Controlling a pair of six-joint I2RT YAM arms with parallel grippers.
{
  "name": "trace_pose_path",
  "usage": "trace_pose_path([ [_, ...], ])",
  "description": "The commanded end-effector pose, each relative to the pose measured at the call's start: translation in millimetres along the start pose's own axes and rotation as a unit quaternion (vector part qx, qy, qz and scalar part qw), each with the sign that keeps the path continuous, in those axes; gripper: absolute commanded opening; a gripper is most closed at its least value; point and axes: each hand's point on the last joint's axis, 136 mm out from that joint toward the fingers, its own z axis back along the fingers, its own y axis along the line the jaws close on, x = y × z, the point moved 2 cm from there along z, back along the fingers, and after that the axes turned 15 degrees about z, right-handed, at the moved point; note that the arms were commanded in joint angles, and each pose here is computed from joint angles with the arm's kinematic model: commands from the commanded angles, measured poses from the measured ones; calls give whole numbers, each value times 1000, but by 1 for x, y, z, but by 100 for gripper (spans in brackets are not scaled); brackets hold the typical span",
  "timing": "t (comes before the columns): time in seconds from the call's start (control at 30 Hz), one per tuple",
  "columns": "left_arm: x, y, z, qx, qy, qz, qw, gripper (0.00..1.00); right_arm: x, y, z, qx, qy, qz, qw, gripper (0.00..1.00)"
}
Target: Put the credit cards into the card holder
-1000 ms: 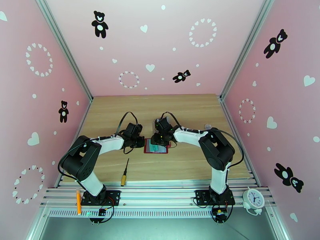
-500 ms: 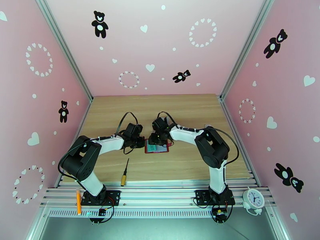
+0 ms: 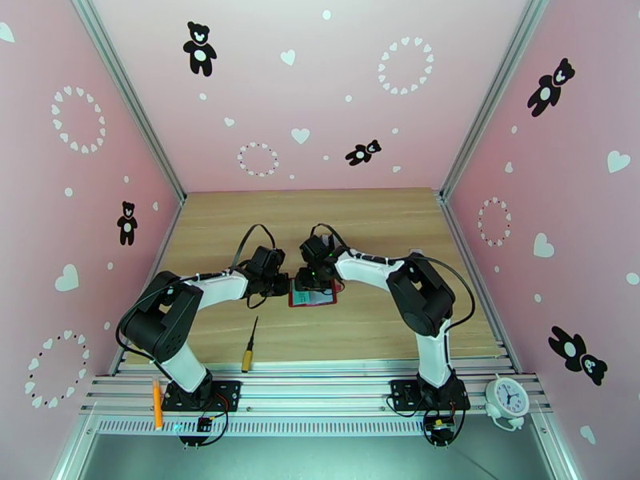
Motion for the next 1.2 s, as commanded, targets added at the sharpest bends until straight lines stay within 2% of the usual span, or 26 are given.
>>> trace_pose_path([
  [0.0,-2,3,-1,8,2,0,1000,10,7,-4,27,-35,-18,25,999,41],
  [0.4,-2,2,-1,5,3,-3,1000,10,-4,-25,45,-95,-13,41,995,42],
  [0.53,-2,-4,3,-14,0,-6,1000,10,1,-9,50,-47,-40,43,997,42],
  [0.8,-6,-9,0,-30,12,-5,999,9,-7,9,26,-3,-17,44,999,40],
  [1.17,-5,-6,-3,-22,13,-3,1000,9,-22,-5,2,-25,22,44,998,38],
])
